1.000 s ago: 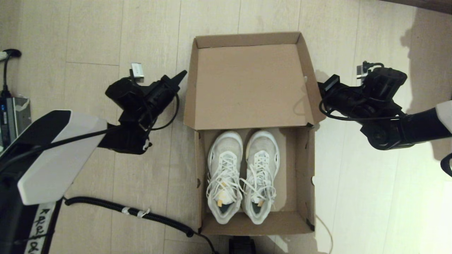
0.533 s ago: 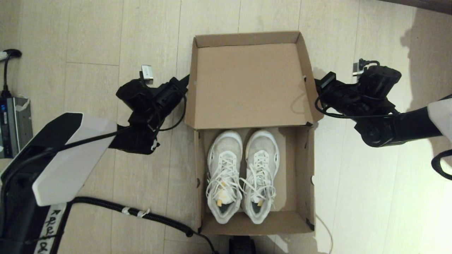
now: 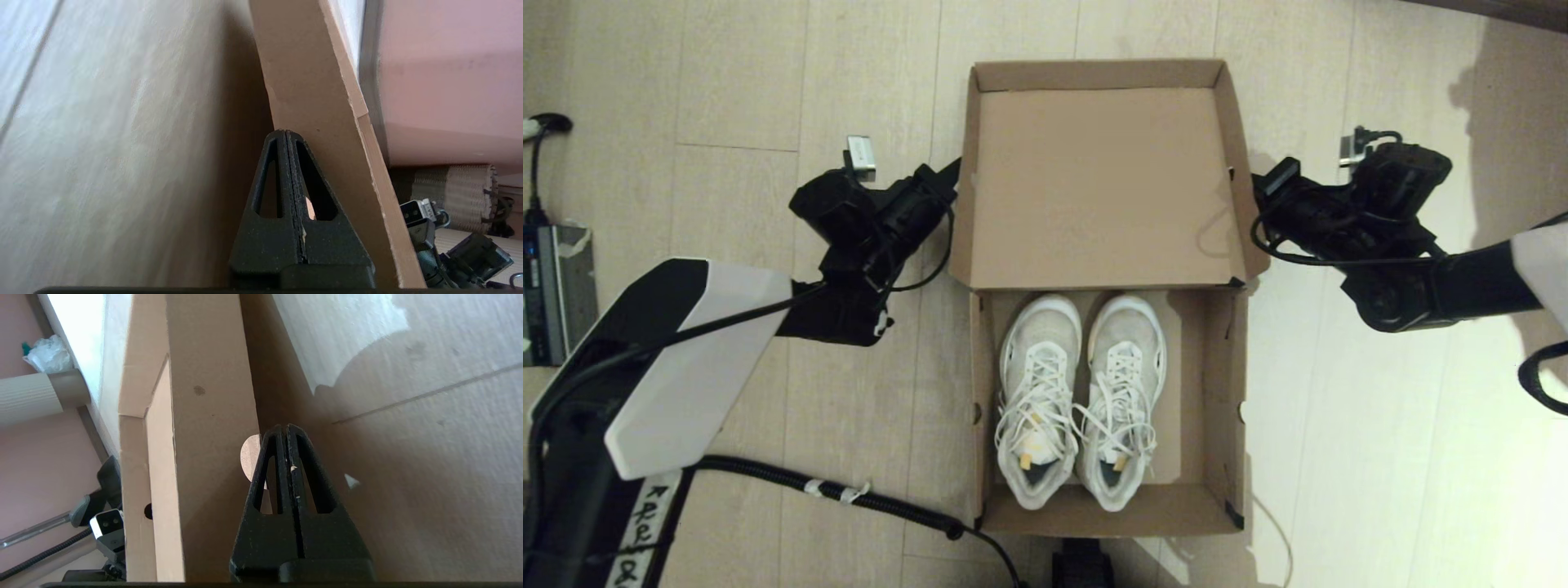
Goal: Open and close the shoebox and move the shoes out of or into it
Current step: Close the shoe box
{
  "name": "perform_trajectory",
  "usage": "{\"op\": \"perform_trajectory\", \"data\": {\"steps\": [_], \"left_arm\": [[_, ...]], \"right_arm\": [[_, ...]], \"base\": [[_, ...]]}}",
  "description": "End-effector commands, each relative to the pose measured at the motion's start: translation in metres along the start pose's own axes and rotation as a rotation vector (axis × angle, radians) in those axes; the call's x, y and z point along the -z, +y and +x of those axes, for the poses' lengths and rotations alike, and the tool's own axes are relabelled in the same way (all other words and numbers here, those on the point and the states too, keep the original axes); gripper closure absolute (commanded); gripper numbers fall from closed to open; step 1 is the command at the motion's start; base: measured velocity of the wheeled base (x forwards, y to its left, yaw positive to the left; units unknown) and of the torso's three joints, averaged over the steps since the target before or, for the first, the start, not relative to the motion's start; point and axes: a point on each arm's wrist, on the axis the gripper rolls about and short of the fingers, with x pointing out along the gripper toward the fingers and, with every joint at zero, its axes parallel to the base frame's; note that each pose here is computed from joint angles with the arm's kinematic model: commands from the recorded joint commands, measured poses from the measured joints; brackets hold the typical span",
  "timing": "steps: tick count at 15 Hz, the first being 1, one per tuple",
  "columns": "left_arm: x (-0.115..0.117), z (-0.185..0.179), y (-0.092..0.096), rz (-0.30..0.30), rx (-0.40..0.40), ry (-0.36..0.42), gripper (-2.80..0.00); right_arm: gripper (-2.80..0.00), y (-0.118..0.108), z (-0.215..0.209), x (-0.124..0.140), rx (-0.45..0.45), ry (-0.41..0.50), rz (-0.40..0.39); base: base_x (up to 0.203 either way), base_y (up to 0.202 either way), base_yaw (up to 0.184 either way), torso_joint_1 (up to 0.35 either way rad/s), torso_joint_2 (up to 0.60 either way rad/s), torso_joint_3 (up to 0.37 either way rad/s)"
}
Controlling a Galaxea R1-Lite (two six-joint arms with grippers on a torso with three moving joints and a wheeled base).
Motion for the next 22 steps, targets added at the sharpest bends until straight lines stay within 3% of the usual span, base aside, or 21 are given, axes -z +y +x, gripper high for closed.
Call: {"op": "perform_trajectory", "data": {"steps": [1, 11, 22], "left_arm": [[-0.010, 0.002, -0.013, 0.004, 0.026, -0.016, 0.00], [-0.042, -0.005, -0.085, -0.009, 0.083, -0.019, 0.00], [-0.063, -0.046, -0.179, -0.060, 0.149, 0.018, 0.00]], "right_arm": [[0.00, 0.012, -0.003, -0.007, -0.028, -0.013, -0.005], [0.00, 0.072, -0.030, -0.037, -0.079, -0.049, -0.024], [0.00, 0.139, -0.105, -0.051, -0.100, -0.050, -0.026]], "base": [[0.000, 0.000, 0.000, 0.000, 0.00, 0.000], [0.000, 0.000, 0.000, 0.000, 0.00, 0.000], [0.000, 0.000, 0.000, 0.000, 0.00, 0.000]]}}
